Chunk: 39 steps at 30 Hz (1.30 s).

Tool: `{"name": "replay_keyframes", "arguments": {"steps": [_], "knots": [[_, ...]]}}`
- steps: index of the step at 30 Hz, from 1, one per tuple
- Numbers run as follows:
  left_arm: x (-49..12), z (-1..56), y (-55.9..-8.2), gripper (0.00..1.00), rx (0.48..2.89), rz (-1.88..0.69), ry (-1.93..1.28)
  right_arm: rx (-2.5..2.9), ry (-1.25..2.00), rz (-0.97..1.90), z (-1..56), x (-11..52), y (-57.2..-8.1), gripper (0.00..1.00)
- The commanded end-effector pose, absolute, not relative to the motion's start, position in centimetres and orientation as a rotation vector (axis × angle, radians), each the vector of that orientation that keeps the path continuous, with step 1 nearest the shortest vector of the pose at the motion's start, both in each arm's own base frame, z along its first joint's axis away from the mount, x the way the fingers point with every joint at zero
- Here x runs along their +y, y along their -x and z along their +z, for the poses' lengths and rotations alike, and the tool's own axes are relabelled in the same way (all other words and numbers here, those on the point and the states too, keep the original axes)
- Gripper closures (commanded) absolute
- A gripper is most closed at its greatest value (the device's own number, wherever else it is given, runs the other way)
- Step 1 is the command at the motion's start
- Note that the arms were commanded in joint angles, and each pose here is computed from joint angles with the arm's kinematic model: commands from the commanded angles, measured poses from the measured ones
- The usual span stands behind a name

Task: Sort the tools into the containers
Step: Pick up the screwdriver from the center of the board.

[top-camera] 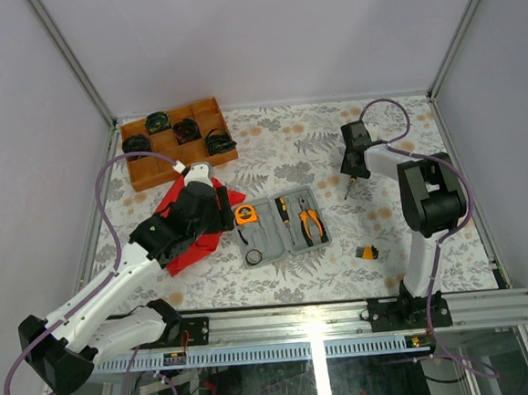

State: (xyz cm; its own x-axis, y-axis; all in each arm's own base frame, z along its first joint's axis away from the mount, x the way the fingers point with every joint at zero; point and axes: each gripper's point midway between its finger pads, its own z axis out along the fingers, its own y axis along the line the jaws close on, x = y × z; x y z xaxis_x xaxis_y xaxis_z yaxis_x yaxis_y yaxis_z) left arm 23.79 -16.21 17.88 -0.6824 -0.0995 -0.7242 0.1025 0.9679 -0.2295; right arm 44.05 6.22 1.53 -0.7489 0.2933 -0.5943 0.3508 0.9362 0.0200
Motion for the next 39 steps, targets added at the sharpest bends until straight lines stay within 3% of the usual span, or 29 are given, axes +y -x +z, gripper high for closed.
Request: {"name": "replay_keyframes", "arguments": {"steps": [1,10,20,33,39], "knots": [[-15.7,17.9,-23.7,0.39,2.291,-0.293,-0.016,2.493,-0.451,-0.113,0.7,6.3,-44.2,0.56],[-15.7,17.8,-23.7,0.39,2.295,-0.291,-0.015,2.510,-0.419,-0.059,1.0,6.8,-43.4,0.74],[-15.7,18.9,-23.6,0.40,2.253,-0.335,-0.008,2.369,-0.290,-0.004,8.2,6.6,-42.7,0.99],[-15.9,19.7,-23.3,0.40,2.227,-0.379,-0.019,1.852,-0.027,0.686,23.6,15.9,-37.3,1.00],[-15.7,20.9,-23.1,0.40,2.177,-0.418,-0.006,1.701,0.142,0.788,26.1,20.6,-33.5,1.00]]}}
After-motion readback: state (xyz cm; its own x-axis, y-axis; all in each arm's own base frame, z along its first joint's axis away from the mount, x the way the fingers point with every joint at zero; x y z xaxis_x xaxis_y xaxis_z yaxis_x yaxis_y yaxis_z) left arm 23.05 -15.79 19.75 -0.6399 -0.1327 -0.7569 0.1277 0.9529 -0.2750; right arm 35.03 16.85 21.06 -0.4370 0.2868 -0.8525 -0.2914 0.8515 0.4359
